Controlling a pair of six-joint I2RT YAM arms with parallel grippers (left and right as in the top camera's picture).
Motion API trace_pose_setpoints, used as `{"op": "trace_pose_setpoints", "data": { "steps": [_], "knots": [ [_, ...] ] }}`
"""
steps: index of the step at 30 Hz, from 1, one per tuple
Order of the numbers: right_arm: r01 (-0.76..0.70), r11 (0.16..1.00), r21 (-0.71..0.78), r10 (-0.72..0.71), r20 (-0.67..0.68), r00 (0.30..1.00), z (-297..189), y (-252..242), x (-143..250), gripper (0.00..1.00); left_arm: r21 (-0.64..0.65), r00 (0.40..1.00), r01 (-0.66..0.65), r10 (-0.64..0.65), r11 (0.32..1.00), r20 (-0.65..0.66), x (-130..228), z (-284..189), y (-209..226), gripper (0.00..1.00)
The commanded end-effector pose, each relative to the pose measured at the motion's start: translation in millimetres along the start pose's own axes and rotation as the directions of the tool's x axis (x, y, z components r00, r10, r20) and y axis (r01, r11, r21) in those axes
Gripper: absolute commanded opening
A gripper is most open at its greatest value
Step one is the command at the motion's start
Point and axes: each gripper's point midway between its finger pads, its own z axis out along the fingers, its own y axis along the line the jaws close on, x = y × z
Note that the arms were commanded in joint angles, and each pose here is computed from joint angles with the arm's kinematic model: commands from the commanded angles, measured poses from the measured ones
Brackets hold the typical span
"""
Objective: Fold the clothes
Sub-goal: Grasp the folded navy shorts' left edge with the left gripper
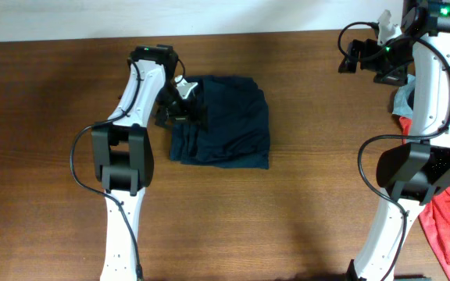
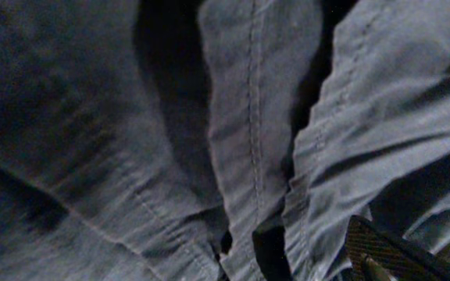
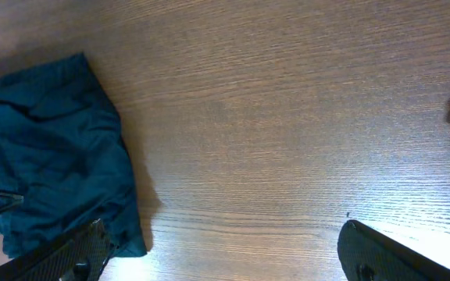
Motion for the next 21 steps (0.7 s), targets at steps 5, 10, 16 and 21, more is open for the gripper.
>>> {"op": "trace_pose_setpoints", "data": {
  "steps": [5, 10, 16, 21],
  "knots": [
    [-0.003, 1.000, -0.001, 0.003, 0.002, 1.000, -0.4, -0.5, -0.4, 0.99, -0.073, 1.000, -0.005, 0.004, 0.997, -0.017, -6.1, 30.0, 5.3, 0.95],
    [-0.003, 1.000, -0.001, 0.003, 0.001, 1.000, -0.3, -0.5, -0.3, 0.99, -0.092, 1.000, -0.020, 0.018, 0.996, -0.016, -9.4, 41.3, -1.8, 0.94],
    [-0.003, 1.000, -0.001, 0.003, 0.001, 1.000, -0.3, -0.5, -0.3, 0.99, -0.192, 1.000, 0.006, -0.011, 0.981, -0.026, -7.6, 43.2, 11.3, 0.81],
    [-0.003, 1.000, -0.001, 0.003, 0.001, 1.000, -0.3, -0.5, -0.3, 0.99, -0.192, 1.000, 0.015, -0.017, 0.981, -0.009, -11.3, 43.4, 11.7, 0.24]
  ]
}}
